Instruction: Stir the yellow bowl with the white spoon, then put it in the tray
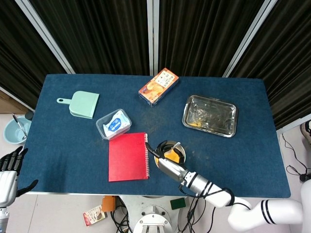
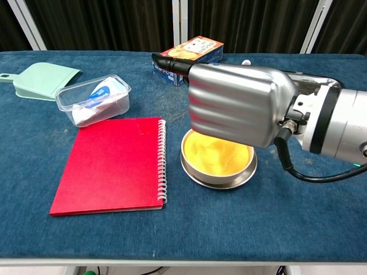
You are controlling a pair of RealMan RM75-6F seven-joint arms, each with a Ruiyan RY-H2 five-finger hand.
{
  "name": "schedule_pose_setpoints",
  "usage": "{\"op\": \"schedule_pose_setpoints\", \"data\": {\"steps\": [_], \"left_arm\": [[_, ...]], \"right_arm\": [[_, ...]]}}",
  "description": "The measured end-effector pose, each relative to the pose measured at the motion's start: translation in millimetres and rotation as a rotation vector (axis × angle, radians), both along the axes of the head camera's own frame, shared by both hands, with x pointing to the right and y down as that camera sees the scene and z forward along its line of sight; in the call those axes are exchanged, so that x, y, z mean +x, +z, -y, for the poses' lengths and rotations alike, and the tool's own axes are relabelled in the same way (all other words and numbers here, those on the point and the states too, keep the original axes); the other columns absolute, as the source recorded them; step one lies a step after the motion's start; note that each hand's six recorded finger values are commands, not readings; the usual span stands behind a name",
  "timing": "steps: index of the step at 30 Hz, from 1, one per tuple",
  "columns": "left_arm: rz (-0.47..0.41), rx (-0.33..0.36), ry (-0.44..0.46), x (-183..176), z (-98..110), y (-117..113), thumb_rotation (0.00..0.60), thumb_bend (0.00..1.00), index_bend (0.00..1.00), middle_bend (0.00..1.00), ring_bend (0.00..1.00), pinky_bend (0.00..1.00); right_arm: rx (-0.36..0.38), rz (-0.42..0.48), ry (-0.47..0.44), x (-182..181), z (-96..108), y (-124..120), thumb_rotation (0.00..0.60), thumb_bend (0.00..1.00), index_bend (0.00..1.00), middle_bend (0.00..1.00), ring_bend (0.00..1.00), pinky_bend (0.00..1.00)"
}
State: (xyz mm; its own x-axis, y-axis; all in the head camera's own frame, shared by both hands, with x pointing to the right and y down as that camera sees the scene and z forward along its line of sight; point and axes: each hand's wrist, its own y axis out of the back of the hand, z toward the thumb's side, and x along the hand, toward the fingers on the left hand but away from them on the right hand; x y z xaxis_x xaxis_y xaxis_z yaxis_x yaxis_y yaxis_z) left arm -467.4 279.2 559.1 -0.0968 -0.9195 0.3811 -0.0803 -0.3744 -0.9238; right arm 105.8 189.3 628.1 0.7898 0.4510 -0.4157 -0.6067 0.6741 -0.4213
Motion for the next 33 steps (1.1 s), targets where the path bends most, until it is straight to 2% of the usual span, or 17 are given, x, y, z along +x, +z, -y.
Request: {"op": "schedule_pose_setpoints", "data": {"steps": [8,14,20,25,29,33], "left_arm": [[0.000,-0.001,-0.003,-1.1,-1.3,0.6,0.600,0.11,0.07,0.05,0.08,0.12],[-0.006,-0.001,-0.001,-1.0,-0.4,2.8,0.600,0.12,0.07,0.05,0.08,0.12],[-0.009,0.000,0.001,-1.0,2.5,3.4,0.600,0.11,0.07,0.05,0.08,0.12],[-0.010,-0.001,0.010,2.1,4.2,3.4,0.600,0.11,0.07,0.05,0.08,0.12],[-0.013,-0.003,0.008,3.0,3.8,3.8,0.600,0.11,0.07,0.05,0.08,0.12],[-0.016,-0.012,0.008,3.6,3.1,5.9,0.600,0.12,0.07,0.05,0.08,0.12]], "right_arm": [[-0.033,0.004,0.033,3.8,-1.1,1.3,0.600,0.49,0.89,0.59,0.43,0.00],[-0.090,0.077,0.138,11.3,12.8,-4.9,0.600,0.49,0.89,0.59,0.43,0.00],[-0.208,0.237,0.356,30.2,40.8,-13.0,0.600,0.49,0.89,0.59,0.42,0.00],[-0.326,0.410,0.592,57.5,71.4,-15.2,0.600,0.49,0.88,0.59,0.42,0.00],[-0.424,0.521,0.812,87.1,97.2,-5.2,0.600,0.49,0.87,0.58,0.42,0.00],[-0.512,0.597,1.049,123.7,120.9,17.9,0.600,0.49,0.87,0.58,0.42,0.00]]}}
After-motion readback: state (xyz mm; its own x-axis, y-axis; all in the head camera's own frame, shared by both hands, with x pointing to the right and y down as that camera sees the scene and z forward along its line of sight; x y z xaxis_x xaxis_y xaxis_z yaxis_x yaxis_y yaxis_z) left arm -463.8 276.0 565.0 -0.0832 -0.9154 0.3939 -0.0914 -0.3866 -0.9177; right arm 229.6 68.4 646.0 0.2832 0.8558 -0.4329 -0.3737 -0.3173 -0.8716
